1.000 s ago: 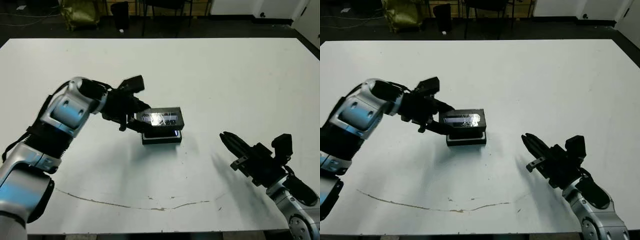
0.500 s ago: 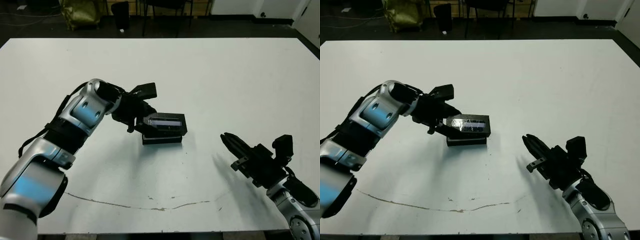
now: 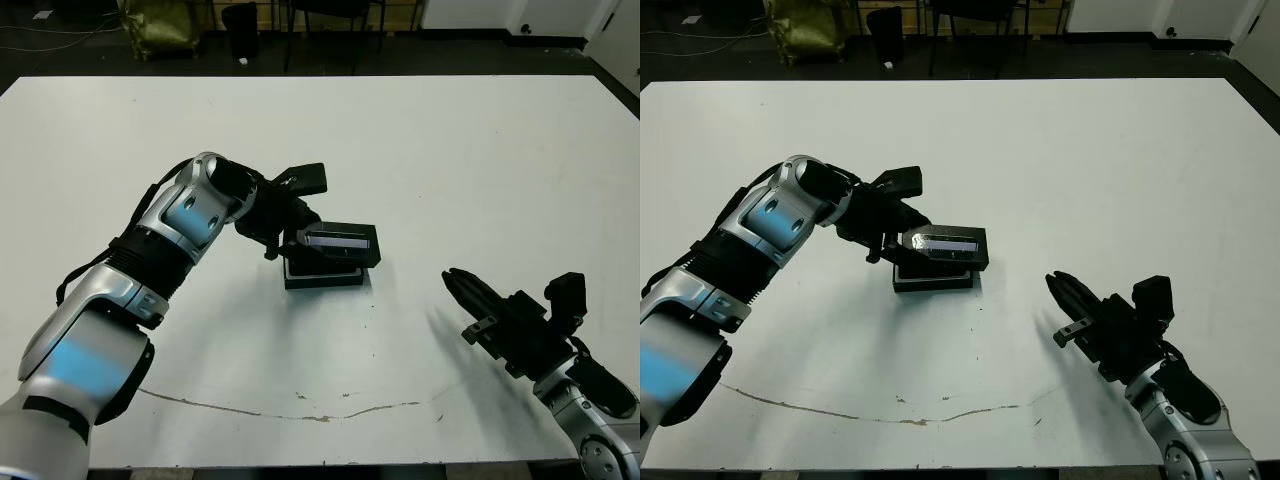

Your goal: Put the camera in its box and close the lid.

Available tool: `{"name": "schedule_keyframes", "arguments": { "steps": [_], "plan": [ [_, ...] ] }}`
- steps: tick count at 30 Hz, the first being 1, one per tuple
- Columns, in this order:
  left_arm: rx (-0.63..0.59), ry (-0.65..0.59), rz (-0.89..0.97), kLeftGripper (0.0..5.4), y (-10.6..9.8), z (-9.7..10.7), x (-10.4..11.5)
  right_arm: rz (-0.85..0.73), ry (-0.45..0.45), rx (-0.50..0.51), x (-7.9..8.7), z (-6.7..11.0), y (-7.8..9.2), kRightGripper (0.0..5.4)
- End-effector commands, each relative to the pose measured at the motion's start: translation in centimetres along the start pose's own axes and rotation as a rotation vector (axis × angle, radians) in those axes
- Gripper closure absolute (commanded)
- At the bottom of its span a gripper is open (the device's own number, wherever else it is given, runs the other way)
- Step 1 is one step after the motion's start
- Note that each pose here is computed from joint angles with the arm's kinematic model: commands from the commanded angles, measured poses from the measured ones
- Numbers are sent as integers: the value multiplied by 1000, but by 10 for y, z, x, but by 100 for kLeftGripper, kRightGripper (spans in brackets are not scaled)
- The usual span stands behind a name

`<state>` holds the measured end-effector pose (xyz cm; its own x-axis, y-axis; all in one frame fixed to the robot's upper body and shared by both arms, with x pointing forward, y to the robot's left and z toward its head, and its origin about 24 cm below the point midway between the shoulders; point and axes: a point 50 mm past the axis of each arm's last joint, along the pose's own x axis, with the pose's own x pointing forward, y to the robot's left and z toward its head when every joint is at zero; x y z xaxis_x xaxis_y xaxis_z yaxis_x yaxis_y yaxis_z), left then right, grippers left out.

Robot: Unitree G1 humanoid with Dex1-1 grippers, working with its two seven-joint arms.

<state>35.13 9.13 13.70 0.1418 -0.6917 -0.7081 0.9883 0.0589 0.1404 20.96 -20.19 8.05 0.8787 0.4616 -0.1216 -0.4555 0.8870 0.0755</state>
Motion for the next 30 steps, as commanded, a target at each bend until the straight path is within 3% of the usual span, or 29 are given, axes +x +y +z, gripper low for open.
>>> {"name": "schedule_keyframes", "arguments": {
  "steps": [1, 13, 30],
  "plan": [
    [-4, 25, -5, 290, 1, 0, -1, -7, 26, 20, -1, -6, 0, 540],
    [-162, 19, -66, 290, 0, -2, -3, -17, 38, 20, -1, -8, 3, 540],
    [-168, 52, -139, 290, -6, -11, 7, -14, 32, 15, -3, -10, 3, 540]
  ]
}}
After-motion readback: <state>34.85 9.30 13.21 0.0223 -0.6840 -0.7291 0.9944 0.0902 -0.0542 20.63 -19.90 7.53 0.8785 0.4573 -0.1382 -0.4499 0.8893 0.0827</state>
